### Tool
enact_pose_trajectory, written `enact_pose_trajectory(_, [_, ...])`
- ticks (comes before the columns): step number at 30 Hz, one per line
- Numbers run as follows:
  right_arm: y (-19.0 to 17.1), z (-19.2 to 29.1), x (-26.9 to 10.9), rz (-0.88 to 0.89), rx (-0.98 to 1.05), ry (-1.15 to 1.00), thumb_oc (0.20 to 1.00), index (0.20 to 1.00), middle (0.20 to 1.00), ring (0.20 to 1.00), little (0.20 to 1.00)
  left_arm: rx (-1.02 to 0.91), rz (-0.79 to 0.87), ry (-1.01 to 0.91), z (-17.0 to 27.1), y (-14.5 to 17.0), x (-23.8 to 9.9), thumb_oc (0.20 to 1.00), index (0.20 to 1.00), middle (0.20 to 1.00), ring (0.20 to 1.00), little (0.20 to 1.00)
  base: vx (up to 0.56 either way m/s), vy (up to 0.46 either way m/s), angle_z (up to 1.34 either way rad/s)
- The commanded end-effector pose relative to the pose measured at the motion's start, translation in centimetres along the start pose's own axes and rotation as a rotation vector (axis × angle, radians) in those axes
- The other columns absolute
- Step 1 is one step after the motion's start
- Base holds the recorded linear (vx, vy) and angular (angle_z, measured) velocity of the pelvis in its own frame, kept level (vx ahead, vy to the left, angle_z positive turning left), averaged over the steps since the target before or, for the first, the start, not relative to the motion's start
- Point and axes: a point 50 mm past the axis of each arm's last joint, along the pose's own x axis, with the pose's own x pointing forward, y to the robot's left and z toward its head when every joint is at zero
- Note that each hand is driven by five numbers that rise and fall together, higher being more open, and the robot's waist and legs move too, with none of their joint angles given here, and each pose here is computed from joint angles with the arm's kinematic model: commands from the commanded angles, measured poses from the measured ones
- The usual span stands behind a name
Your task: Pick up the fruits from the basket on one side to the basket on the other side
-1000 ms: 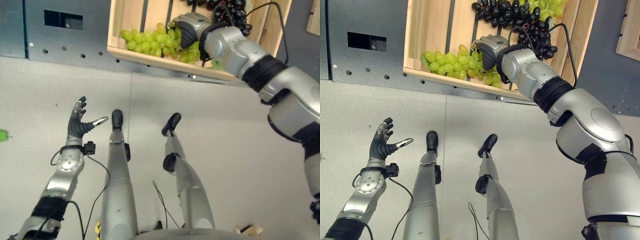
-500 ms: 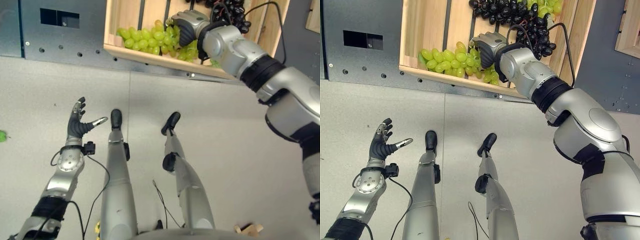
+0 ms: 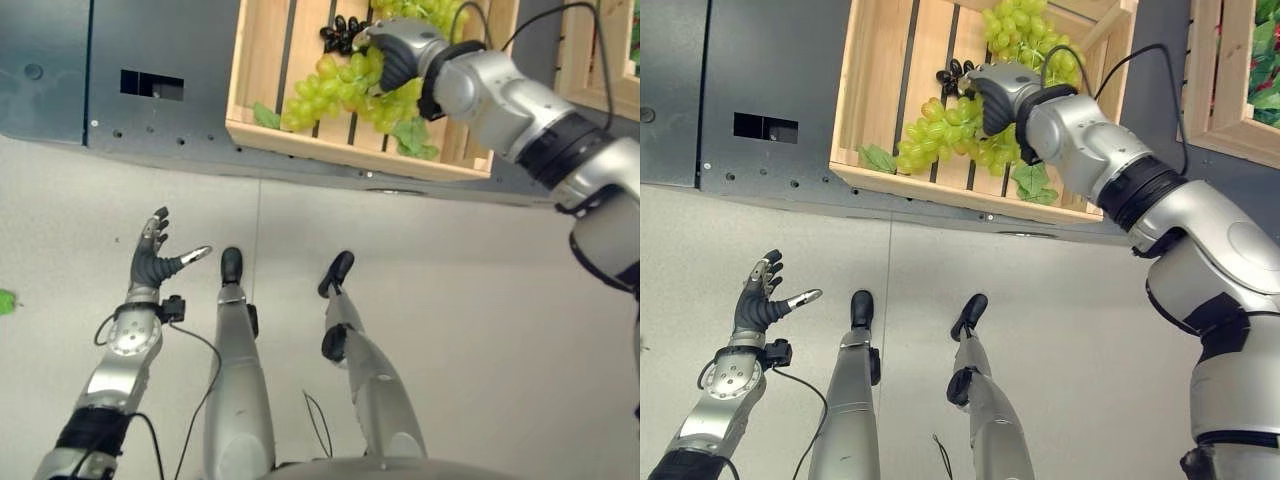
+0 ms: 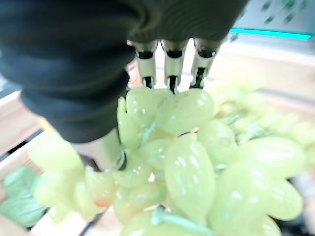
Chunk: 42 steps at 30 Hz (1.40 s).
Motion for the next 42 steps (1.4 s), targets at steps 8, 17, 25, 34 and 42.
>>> enact_pose_trajectory(8, [-7.7,-2.8,-2.3,-0.196,-0.02,0.049,0.2,0.2,0.2,0.2,0.2,0.028,-0.019,-0.03,0.8,2.5,-0.5,1.0,1.0,1.0,1.0,1.0,-0.03,0.008,-0.07])
enact_pose_trajectory(17, [-7.8,-3.6,-2.8,-0.198,-0.021,0.072,0.2,0.2,0.2,0.2,0.2,0.057,-0.053,-0.006,0.4,2.8,-0.7,1.0,1.0,1.0,1.0,1.0,0.0,-0.002,0.01])
enact_pose_trajectory(25, [-6.3,-4.1,-3.2,-0.104,-0.138,0.076,0.2,0.2,0.2,0.2,0.2,0.124,-0.108,-0.04,1.4,3.1,-0.8,1.0,1.0,1.0,1.0,1.0,0.02,-0.012,0.03])
enact_pose_trajectory(34, [-5.3,-3.3,-3.7,-0.024,-0.169,0.015,0.2,0.2,0.2,0.2,0.2,0.19,-0.139,-0.223,6.6,4.1,0.6,1.0,1.0,1.0,1.0,1.0,0.01,-0.043,0.11])
enact_pose_trajectory(42, [-4.6,-1.2,-3.5,0.058,-0.145,-0.085,0.2,0.2,0.2,0.2,0.2,0.301,-0.116,-0.388,12.0,6.2,1.6,1.0,1.0,1.0,1.0,1.0,0.0,-0.001,0.02])
